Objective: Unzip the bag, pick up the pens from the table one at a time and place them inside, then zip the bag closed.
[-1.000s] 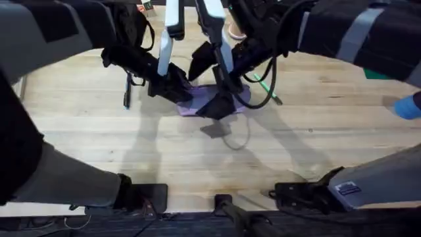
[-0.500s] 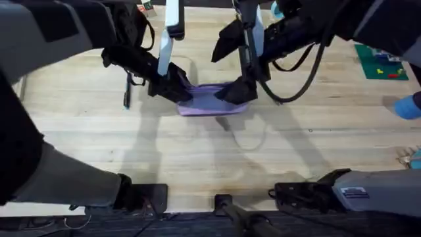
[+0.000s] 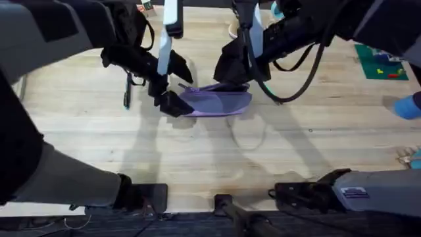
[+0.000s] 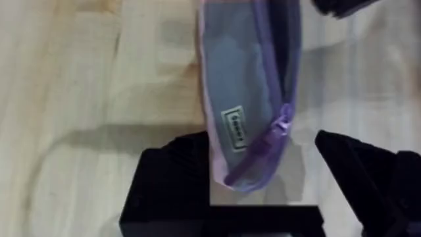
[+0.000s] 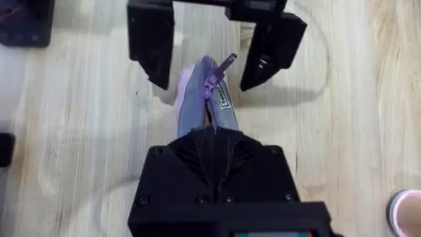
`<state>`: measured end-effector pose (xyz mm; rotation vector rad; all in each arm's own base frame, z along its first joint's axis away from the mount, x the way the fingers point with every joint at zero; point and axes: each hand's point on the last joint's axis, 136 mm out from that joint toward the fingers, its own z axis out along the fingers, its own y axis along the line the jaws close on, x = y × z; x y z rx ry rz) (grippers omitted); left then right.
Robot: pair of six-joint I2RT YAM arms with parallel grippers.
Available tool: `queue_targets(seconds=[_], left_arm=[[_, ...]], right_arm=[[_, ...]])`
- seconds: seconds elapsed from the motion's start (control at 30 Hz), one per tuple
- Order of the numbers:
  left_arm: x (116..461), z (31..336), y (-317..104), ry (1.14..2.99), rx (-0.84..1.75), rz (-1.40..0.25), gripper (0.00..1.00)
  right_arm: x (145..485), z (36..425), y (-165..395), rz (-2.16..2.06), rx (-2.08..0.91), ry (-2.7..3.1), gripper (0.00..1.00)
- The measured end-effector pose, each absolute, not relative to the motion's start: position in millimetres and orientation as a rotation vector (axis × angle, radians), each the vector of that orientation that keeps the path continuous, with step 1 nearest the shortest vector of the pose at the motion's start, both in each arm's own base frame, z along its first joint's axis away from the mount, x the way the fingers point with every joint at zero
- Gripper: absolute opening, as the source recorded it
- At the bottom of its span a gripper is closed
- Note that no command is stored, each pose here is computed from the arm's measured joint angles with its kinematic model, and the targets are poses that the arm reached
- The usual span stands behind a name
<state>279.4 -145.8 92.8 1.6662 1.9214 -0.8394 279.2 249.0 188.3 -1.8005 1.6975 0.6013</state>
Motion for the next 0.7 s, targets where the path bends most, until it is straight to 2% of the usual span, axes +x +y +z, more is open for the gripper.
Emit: queue_targets(seconds=[0.17, 0.37, 0.57, 0.7], left_arm=[[273.0, 109.2, -141.3, 1.972, 1.613, -0.923, 0.995], [276.5, 145.0, -129.2, 1.988, 1.548, -0.974, 0.996], [279.2, 176.9, -117.5, 1.944, 1.528, -0.983, 0.996], [279.9, 187.9, -111.3, 1.915, 1.528, -0.974, 0.996]], right_arm=[[278.7, 188.1, 249.2, 0.602, -1.802, 1.698, 0.027], [276.4, 185.7, 250.6, 0.512, -1.857, 1.717, 0.027], [269.5, 179.8, 247.0, 0.387, -1.939, 1.763, 0.027], [270.6, 176.1, 240.9, 0.349, -1.949, 1.793, 0.028]])
